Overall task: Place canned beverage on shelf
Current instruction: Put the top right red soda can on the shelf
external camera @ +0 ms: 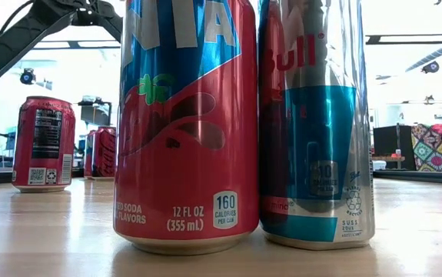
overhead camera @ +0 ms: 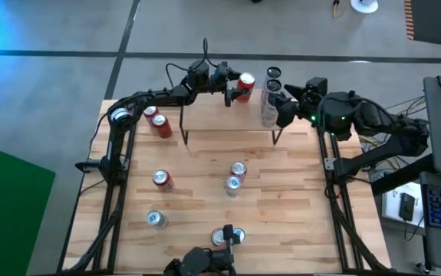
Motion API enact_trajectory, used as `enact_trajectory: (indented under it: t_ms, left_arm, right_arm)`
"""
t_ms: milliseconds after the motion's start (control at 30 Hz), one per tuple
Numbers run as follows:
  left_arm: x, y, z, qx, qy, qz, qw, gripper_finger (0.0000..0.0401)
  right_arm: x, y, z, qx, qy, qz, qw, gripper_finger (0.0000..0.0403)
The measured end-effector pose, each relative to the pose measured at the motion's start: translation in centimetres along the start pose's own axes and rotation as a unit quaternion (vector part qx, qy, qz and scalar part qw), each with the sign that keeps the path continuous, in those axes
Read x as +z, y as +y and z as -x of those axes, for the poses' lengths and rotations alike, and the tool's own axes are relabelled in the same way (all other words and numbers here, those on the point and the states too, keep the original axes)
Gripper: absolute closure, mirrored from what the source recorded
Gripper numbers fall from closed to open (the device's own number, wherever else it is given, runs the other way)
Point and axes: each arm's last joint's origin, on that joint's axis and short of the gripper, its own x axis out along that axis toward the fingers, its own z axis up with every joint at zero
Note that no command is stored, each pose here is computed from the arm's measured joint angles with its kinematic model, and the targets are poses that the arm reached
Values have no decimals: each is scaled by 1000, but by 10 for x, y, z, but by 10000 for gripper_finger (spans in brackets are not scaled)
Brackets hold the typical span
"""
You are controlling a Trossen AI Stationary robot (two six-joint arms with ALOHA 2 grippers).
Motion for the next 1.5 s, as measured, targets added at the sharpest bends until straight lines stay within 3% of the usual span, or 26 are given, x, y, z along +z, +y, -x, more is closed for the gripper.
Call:
enact_trajectory:
  t_ms: [467, 700, 967, 1200, 1500]
  left_arm:
    - [-2, 1, 2, 6, 18, 42, 999, 68]
    - [25, 1, 13, 13, 16, 38, 999, 67]
    - [44, -1, 35, 28, 98, 80, 992, 68]
    - [26, -6, 40, 49, 193, 97, 975, 98]
    - [13, -4, 35, 75, 207, 121, 968, 156]
  right_arm:
    - [-3, 5, -6, -2, -1, 0, 1000, 77]
    - [-3, 5, -6, -4, -4, 11, 1000, 77]
    - [-3, 5, -6, -4, -4, 11, 1000, 77]
    - [-2, 5, -6, -4, -4, 25, 1000, 77]
    - [-1, 4, -6, -21, -15, 42, 999, 77]
